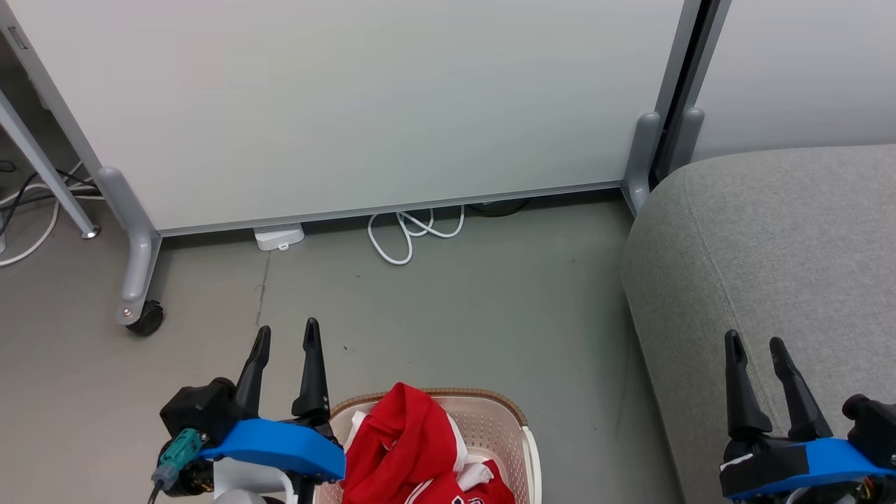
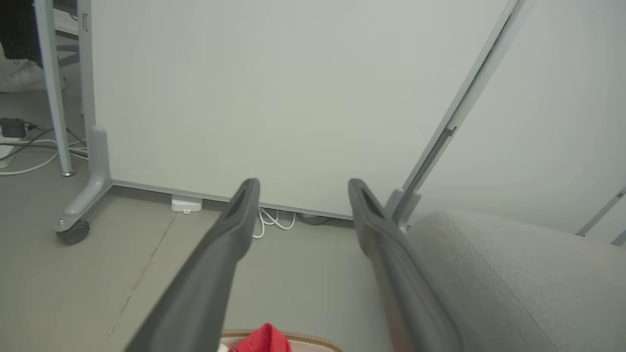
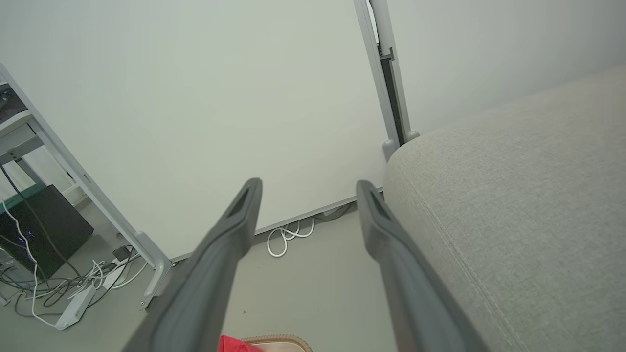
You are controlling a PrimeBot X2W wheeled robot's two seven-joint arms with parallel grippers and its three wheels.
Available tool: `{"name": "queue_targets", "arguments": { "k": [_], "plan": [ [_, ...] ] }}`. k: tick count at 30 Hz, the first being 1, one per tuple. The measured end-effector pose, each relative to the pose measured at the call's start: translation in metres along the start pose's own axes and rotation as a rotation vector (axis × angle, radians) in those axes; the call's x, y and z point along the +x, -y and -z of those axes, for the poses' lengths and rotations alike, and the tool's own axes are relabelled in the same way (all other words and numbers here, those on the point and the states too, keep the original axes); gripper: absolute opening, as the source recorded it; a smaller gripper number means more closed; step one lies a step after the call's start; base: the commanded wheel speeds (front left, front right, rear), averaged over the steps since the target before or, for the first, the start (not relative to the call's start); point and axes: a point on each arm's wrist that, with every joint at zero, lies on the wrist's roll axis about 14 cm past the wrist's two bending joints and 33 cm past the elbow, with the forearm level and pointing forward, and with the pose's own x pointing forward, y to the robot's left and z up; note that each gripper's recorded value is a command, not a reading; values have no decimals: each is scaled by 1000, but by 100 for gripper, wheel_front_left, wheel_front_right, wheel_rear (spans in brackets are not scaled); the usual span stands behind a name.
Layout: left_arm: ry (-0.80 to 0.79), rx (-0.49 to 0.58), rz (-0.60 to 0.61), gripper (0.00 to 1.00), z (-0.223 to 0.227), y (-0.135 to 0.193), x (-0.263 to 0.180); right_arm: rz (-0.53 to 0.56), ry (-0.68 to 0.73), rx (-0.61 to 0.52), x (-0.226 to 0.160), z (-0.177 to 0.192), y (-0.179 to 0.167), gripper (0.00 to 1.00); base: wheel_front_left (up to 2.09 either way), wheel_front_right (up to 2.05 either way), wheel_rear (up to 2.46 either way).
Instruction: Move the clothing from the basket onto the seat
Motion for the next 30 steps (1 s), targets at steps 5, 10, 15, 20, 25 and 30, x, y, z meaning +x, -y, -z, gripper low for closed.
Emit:
{"name": "queue_targets", "arguments": {
  "k": [5,10,15,20,25,30],
  "plan": [
    [1,41,15,100,2,4,-1,-4,1,-46,-1,1,0,100,0,0,0],
    [5,73,19,100,2,4,-1,-4,-13,-85,-3,6,2,100,0,0,0],
    [14,96,23,100,1,4,-2,-15,-11,-130,-2,6,0,100,0,0,0],
    [8,119,29,100,5,5,-3,-24,-8,-171,-3,6,-1,100,0,0,0],
    [9,146,41,100,7,8,-3,-31,-5,-209,-3,6,-1,100,0,0,0],
    [16,162,63,100,7,13,-2,-37,-2,-248,-4,6,-2,100,0,0,0]
  ]
}}
